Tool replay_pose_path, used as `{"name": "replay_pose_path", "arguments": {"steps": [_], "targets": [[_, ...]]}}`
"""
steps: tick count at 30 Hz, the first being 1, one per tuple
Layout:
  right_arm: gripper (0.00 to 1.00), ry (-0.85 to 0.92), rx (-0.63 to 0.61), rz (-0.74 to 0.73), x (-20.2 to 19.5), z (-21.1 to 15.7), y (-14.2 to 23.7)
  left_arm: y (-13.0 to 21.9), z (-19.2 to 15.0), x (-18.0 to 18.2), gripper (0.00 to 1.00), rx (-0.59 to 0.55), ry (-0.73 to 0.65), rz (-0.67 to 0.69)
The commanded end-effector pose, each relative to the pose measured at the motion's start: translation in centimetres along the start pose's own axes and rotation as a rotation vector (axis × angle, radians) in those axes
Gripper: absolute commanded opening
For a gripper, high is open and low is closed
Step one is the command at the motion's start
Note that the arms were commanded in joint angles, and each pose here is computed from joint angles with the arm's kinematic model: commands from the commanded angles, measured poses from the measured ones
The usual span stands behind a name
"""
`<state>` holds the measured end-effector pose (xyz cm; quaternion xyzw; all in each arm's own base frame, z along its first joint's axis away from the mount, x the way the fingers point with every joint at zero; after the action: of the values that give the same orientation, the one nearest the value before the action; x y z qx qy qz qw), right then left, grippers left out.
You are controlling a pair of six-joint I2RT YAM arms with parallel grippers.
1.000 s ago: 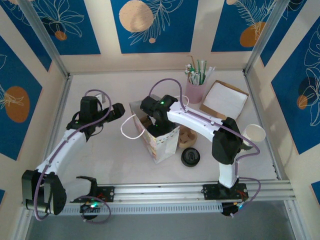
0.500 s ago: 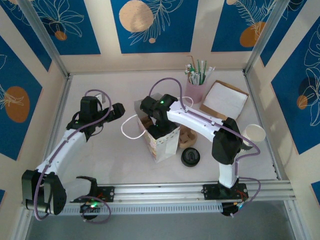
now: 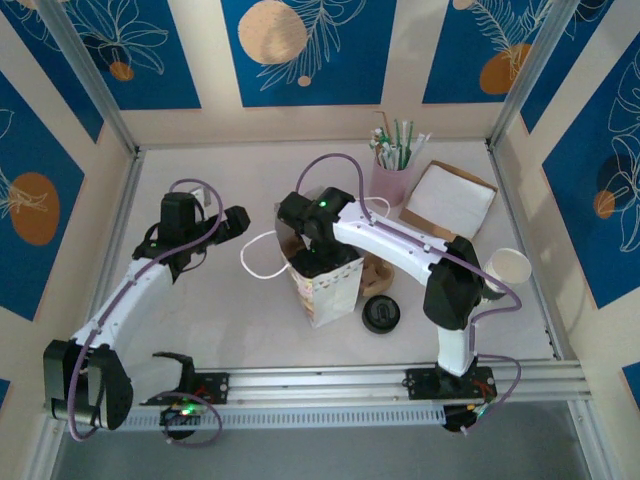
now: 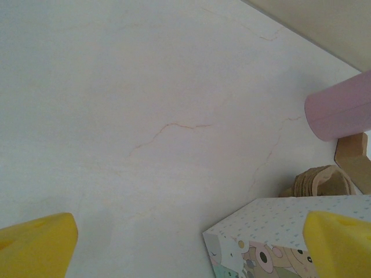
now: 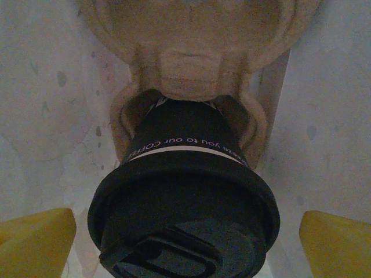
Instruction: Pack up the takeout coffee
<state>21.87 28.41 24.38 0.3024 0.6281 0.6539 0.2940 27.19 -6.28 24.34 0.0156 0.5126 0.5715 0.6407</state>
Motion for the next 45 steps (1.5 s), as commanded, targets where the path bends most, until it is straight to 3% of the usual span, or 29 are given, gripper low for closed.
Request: {"name": "replay_pose_path", "arguments": {"steps": [1, 45], "targets": [[0.99, -0.010, -0.010, -0.007, 0.2, -0.3, 1.3, 0.4, 0.4, -0.4, 1.00, -0.010, -0.013, -0.022], [0.99, -0.010, -0.186, -0.031, 0.9, -2.1, 9.1, 0.5, 0.5, -0.8, 1.00, -0.011, -0.024, -0.028]]}}
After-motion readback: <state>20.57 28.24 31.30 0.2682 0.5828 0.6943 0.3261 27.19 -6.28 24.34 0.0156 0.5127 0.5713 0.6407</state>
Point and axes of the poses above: each hand's point on the last joint's axis, 136 mm out from that joint toward the fingers, its own y axis back along the fingers, its own x axis along the line the jaws close on, z = x × y, the point moved 10 cm from there along y, back along the fingers, and after that the axes turned 13 degrees about y, right-handed, at the moved point
